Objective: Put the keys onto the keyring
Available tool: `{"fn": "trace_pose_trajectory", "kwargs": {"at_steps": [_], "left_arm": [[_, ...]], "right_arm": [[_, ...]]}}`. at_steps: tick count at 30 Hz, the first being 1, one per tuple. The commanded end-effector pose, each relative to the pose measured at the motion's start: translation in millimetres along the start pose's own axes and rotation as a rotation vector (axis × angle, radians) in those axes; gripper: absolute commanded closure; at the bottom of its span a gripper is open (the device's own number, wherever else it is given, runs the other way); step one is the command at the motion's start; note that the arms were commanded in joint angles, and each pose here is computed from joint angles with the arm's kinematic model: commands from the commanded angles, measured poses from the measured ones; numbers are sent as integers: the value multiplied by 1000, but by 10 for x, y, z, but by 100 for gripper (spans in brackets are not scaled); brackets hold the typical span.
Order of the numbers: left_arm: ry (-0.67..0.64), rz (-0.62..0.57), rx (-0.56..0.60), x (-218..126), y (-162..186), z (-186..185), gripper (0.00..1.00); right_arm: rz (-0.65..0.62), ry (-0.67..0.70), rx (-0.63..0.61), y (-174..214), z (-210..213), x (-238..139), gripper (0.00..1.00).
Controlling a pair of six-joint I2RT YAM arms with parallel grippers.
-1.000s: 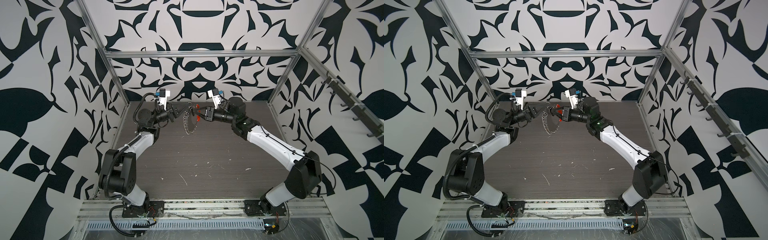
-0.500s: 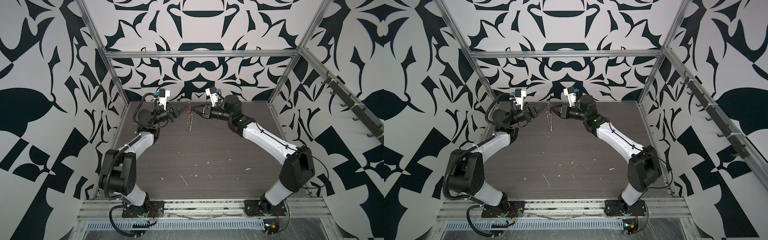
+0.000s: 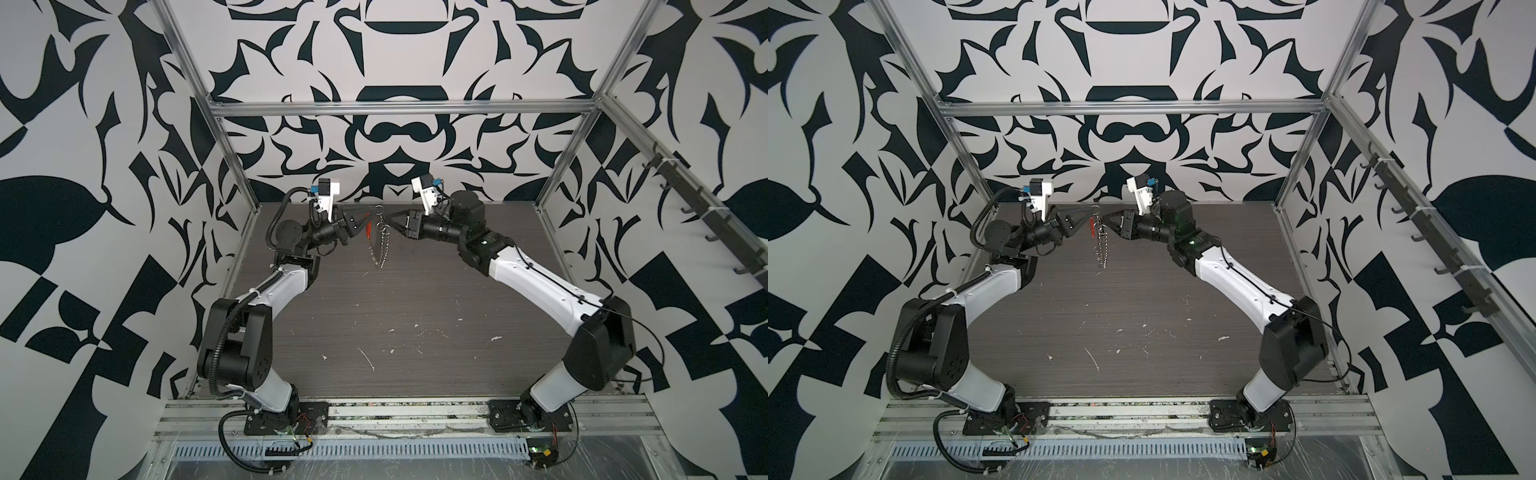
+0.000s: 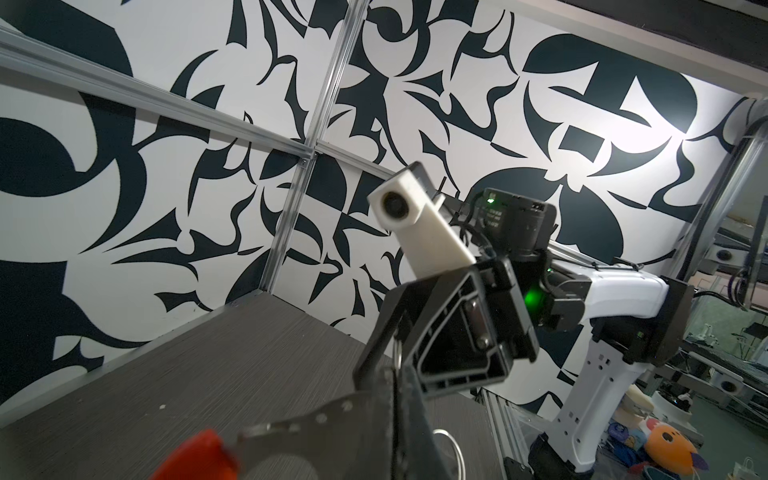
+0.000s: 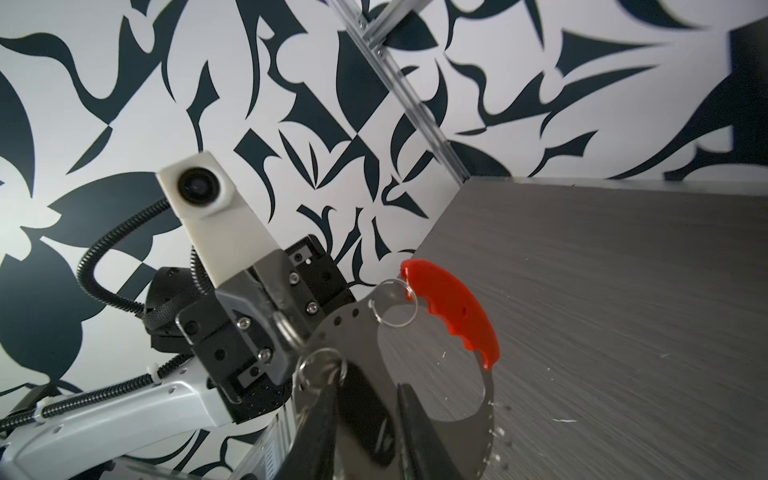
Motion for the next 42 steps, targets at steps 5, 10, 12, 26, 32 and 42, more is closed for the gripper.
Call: {"fn": "trace_pose_trajectory", "kwargs": {"at_steps": [5, 10, 12, 26, 32, 42], "left_arm": [[24, -31, 32, 6, -24, -59, 100], [34, -27, 24, 30, -19, -74, 100], [37, -24, 24, 37, -20, -77, 100], [44, -15, 12, 55, -19, -54, 100], [48, -14, 11, 70, -37, -48, 100], [54, -10, 8, 88, -36, -46, 100]], "right_arm": [[-62, -28, -117, -183, 186, -93, 69], [-45, -66, -139, -188, 235, 19, 68], [-44, -78, -145, -192, 256, 46, 67], [-57, -133, -172, -236, 352, 88, 70], [-51, -144, -171, -242, 354, 120, 72], [-40, -157, -168, -229, 361, 152, 91]]}}
Point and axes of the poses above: each gripper's point midway between its finger pads, its own x axis out along the fingers, its own z axis along the line the jaws close on, y = z × x, the point moved 10 cm from there along -x, back along the fingers, and after that the axes turned 4 degrees about -x, right-handed, at the moved point
